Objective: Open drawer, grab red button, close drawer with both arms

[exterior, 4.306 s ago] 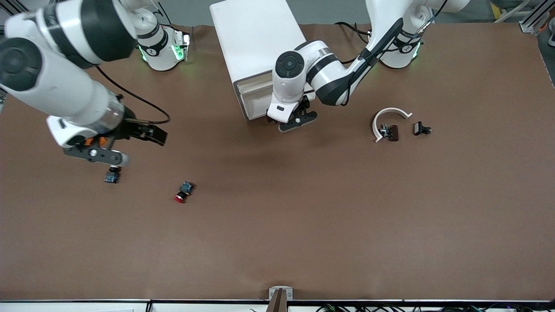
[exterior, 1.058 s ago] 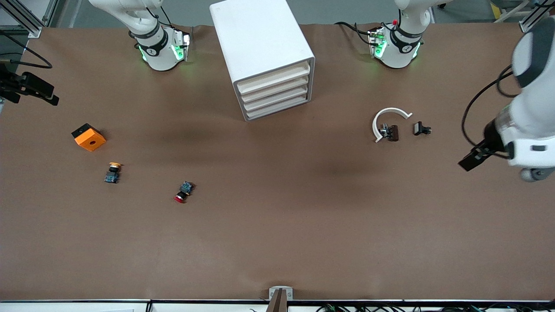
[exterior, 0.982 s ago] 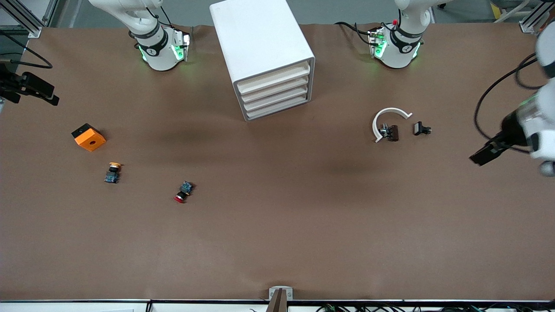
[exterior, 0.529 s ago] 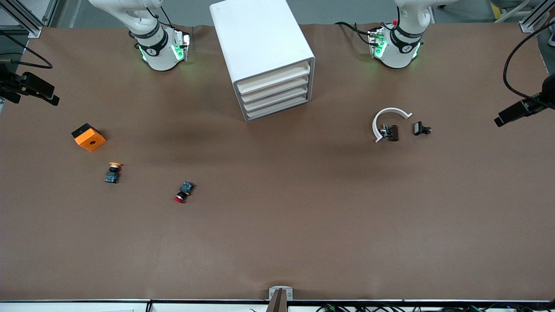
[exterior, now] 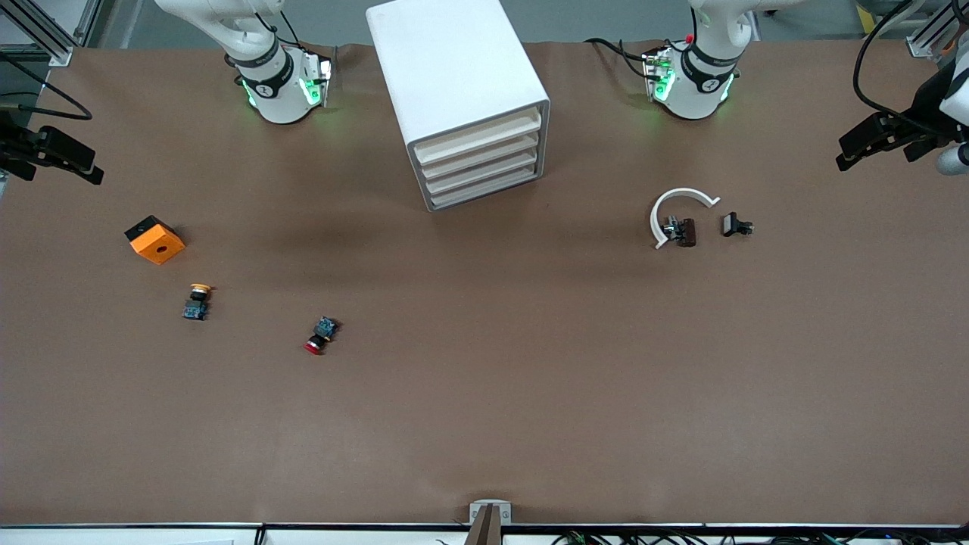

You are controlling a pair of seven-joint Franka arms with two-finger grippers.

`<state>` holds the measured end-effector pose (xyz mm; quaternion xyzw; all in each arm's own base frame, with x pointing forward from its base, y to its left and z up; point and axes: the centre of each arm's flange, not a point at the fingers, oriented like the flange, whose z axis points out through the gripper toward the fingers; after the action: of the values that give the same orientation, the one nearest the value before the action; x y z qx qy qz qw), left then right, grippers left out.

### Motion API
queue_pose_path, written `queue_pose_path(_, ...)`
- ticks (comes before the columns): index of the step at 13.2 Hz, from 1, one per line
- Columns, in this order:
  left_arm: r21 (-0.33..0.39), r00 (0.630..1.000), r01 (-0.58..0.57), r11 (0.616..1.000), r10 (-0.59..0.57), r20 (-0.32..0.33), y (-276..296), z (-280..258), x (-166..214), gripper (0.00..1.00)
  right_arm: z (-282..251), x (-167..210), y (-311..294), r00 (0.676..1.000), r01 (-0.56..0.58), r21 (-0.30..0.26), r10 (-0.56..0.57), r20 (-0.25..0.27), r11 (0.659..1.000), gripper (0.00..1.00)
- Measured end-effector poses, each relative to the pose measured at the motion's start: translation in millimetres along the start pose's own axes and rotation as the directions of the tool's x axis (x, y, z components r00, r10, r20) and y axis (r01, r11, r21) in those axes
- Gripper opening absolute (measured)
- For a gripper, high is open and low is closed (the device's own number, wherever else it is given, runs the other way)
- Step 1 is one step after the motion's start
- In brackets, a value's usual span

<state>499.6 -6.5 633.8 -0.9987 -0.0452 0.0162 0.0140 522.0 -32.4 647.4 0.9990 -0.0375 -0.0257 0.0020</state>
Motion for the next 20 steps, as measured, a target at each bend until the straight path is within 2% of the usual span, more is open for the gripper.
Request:
queue_pose_path(6,0.009,0.996,-0.086,0.996,0.086,0.006,45,3,-4,1.0,0,0,0,1.0,0.0,0.0,0.0,0.0,1.0,1.0)
queue_pose_path(20,-0.005,0.998,-0.053,0.999,0.053,-0.035,28,-17,15,1.0,0,0,0,1.0,0.0,0.0,0.0,0.0,1.0,1.0)
